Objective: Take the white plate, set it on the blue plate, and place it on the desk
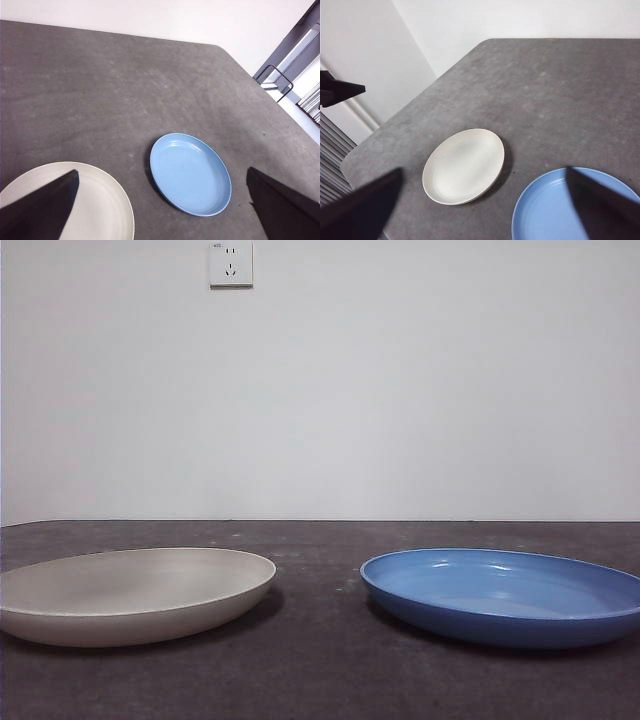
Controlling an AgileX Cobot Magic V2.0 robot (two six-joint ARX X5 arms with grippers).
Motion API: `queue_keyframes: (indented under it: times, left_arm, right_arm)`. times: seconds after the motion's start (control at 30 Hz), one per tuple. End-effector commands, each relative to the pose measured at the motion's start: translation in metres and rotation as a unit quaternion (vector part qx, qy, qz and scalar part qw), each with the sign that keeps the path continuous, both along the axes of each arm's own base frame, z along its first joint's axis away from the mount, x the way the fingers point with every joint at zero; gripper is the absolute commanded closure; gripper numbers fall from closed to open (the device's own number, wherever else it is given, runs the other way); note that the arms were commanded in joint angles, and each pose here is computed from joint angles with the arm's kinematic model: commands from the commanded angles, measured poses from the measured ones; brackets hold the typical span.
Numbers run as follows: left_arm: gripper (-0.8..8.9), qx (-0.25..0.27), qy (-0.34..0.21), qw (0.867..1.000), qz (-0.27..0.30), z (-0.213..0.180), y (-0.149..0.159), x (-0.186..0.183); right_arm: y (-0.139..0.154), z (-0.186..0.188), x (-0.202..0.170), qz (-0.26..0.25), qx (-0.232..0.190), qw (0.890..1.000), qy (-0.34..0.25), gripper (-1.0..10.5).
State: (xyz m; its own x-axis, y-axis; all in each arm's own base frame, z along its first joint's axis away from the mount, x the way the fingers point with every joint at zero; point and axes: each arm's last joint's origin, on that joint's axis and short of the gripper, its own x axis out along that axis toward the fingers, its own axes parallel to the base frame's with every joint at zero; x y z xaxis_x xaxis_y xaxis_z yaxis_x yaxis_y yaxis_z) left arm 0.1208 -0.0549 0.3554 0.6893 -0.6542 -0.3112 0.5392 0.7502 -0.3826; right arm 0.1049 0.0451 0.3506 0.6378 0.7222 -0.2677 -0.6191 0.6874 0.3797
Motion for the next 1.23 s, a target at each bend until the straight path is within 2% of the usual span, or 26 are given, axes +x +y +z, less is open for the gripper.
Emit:
queue_keyframes:
  times: [0.03,0.27,0.5,0.77,0.93,1.23]
  left_arm:
    - [1.25,-0.004,-0.013,1.0,-0.004,0.007,0.0,-0.001]
    - [1.26,-0.001,0.004,1.0,-0.002,0.004,0.0,-0.001]
    - [1.26,0.031,0.102,0.994,0.025,-0.01,0.003,0.011]
    - [1.26,0.058,0.239,0.966,0.08,-0.037,0.017,0.052]
    - [1.27,0.045,0.287,0.955,0.064,-0.057,0.027,0.082]
    - [1.29,0.057,0.353,0.931,0.078,-0.099,0.042,0.124]
  right_arm:
    - [0.0,0.005,0.0,0.002,0.0,1.0,-0.013,3.3]
    - [0.0,0.006,0.0,0.002,0.001,1.0,-0.014,3.3]
    - [0.0,0.006,0.0,0.002,0.001,1.0,-0.014,3.3]
    - [0.0,0.006,0.0,0.002,0.001,1.0,-0.014,3.3]
    - [0.0,0.006,0.0,0.002,0.001,1.0,-0.014,3.3]
    - [0.0,0.006,0.0,0.002,0.001,1.0,-0.013,3.3]
